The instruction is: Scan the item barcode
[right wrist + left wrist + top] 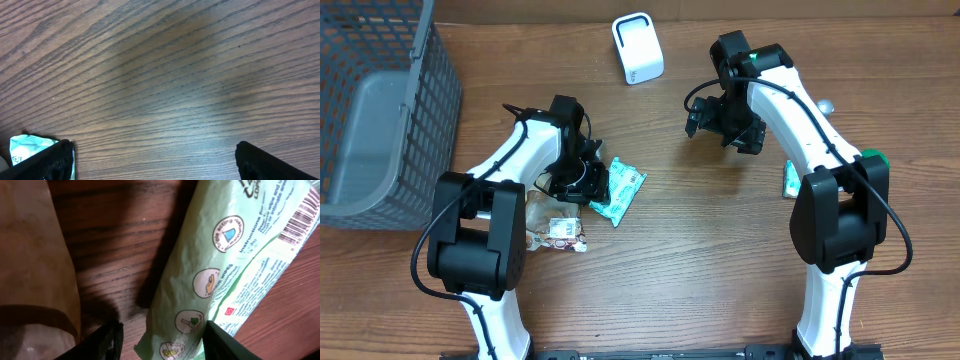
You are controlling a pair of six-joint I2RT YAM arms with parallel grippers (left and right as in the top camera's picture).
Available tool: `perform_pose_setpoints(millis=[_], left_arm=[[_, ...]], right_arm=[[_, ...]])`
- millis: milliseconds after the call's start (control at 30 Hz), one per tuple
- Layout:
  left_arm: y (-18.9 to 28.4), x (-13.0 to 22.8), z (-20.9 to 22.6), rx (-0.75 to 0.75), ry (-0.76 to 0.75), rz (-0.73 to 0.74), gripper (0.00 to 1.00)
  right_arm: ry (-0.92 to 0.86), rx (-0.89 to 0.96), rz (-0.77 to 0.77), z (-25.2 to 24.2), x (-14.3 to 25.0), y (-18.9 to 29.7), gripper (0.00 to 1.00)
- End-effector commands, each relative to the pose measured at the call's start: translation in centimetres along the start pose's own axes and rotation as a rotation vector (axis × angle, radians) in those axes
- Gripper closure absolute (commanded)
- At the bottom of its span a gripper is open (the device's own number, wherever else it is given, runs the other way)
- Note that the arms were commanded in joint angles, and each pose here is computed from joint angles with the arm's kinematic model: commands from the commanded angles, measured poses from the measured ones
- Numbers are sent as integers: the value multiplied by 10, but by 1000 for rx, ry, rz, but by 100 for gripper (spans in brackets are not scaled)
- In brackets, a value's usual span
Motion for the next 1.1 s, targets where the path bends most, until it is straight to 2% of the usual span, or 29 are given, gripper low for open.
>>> perform_pose_setpoints(millis=[0, 167, 400, 600, 667, 767, 1067], left_arm=[[-4, 0, 2, 19, -10, 8, 45], [-5, 0, 2, 19, -11, 7, 45], [-17, 6, 7, 19, -8, 13, 51], [-18, 8, 7, 18, -7, 16, 85], [-13, 5, 6, 18, -8, 13, 92], [-2, -2, 1, 20, -14, -3, 96], [45, -10, -19, 46, -47, -78, 95]], right_arm=[[0, -3, -23, -1, -1, 8, 0], [0, -3, -23, -1, -1, 8, 0], [0, -3, -23, -1, -1, 8, 0], [0, -3, -23, -1, -1, 8, 0], [0, -3, -23, -1, -1, 8, 0], [0, -3, -23, -1, -1, 8, 0], [0, -3, -23, -1, -1, 8, 0]])
Point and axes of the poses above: each gripper's point midway between its finger pads, its own y axis back along the fingers, its own z axis along the line the jaws close on, x = y × z, the point moved 8 cm from there along y, back along the fingers, and after that the axes turned 2 degrees about y, right-handed, at the moved point
